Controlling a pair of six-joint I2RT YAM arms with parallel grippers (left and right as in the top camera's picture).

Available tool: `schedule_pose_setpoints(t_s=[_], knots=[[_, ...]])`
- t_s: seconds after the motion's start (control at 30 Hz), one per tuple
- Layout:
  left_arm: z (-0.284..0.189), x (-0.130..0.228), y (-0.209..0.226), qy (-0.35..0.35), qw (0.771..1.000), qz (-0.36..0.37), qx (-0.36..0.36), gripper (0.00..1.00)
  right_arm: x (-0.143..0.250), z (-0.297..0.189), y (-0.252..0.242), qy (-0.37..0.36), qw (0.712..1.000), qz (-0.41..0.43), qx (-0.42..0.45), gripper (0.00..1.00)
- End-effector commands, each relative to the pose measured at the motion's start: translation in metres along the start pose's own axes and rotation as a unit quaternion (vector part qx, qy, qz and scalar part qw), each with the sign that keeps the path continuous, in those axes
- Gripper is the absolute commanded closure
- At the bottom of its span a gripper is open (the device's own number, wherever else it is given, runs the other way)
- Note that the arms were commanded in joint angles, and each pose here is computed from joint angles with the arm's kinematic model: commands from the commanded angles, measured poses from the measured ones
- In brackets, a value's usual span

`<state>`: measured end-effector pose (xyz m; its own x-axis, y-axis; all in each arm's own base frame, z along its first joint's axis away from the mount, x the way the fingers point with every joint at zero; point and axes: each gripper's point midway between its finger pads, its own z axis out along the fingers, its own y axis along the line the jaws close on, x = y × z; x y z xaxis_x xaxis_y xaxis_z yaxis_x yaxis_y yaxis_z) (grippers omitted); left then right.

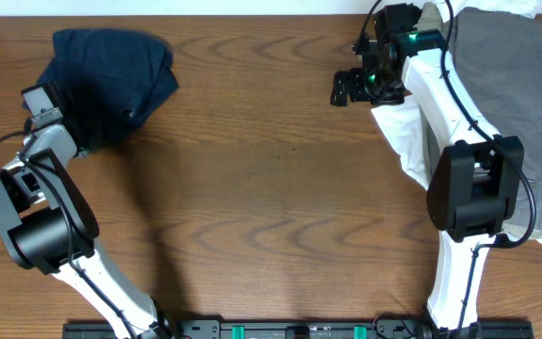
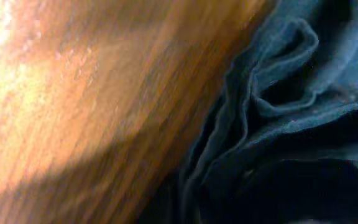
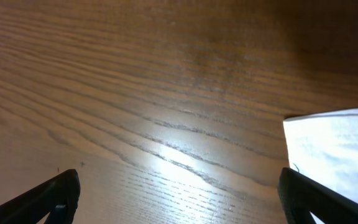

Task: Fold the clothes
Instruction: 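Drag the folded shorts to the upper-left table corner with the left gripper, then lower the shorts at the upper-left corner and open the left gripper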

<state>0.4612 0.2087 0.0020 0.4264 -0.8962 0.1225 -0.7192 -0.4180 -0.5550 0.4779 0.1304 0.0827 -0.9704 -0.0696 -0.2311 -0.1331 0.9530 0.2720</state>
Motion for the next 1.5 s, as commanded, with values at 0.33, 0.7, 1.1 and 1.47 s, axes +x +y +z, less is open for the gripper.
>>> schedule_pose_setpoints(t_s=[0.33, 0.7, 1.1, 1.47], knots=[[-0.004, -0.017, 0.009, -0.025, 0.908, 0.419, -0.009, 0.02, -0.008, -0.008, 0.006, -0.014, 1.000, 0.001, -0.003, 0.01], [-0.049, 0.064, -0.044, -0.050, 0.678, 0.728, 0.085, 0.01, -0.011, -0.007, 0.007, -0.021, 1.000, -0.002, -0.004, 0.01], [-0.050, 0.137, -0.054, -0.075, 0.558, 0.815, 0.141, 0.02, -0.011, -0.007, 0.010, -0.022, 1.000, -0.005, -0.005, 0.01], [-0.003, 0.130, -0.008, -0.021, 0.555, 0.826, 0.093, 0.02, -0.012, -0.007, 0.010, -0.023, 1.000, -0.005, -0.005, 0.01]])
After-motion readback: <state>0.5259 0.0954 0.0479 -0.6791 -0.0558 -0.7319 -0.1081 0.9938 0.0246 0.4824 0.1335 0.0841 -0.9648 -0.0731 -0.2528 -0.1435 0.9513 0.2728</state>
